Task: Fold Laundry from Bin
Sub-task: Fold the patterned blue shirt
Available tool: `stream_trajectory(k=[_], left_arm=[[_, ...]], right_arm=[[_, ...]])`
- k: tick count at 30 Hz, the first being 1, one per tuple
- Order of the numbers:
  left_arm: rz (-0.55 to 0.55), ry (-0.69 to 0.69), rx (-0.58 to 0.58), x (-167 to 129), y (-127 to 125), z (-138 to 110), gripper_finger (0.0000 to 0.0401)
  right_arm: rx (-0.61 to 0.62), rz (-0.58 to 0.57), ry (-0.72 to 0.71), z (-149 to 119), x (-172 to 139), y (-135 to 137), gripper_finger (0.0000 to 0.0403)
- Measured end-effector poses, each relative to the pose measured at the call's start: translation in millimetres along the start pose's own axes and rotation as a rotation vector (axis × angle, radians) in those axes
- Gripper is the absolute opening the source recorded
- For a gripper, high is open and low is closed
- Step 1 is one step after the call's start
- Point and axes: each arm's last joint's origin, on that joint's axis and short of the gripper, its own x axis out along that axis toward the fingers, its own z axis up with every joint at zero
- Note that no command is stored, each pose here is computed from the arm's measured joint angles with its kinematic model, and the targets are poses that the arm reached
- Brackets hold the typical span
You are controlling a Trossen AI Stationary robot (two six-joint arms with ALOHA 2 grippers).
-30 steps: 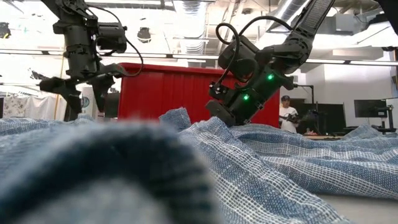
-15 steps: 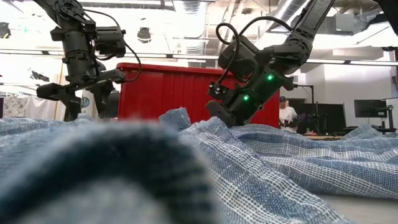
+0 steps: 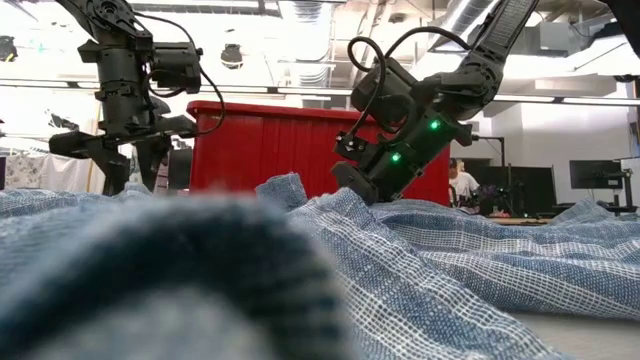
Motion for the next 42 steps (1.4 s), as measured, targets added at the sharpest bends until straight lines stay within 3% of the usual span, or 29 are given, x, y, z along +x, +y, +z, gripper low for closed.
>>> stream_trajectory(k=[20, 31, 36, 42], left_arm=[[0.026, -0.004, 0.061, 5.9, -6.6, -9.5, 0.0006], [-0.034, -0.019, 0.087, -4.7, -9.0, -20.5, 0.0], [-0.105, -0.085, 0.107, -14.5, -11.4, -22.3, 0.0], [-0.104, -0.127, 0.114, -17.2, -10.6, -22.2, 0.0]], right_arm=[[-0.002, 0.0, -0.001, 0.2, 0.0, 0.0, 0.0187], [-0.016, 0.041, -0.078, 10.8, -12.3, 7.8, 0.0184], [0.014, 0.101, -0.283, 36.2, -26.4, 15.0, 0.0165], [0.019, 0.213, -0.442, 72.2, -25.7, 23.3, 0.013]])
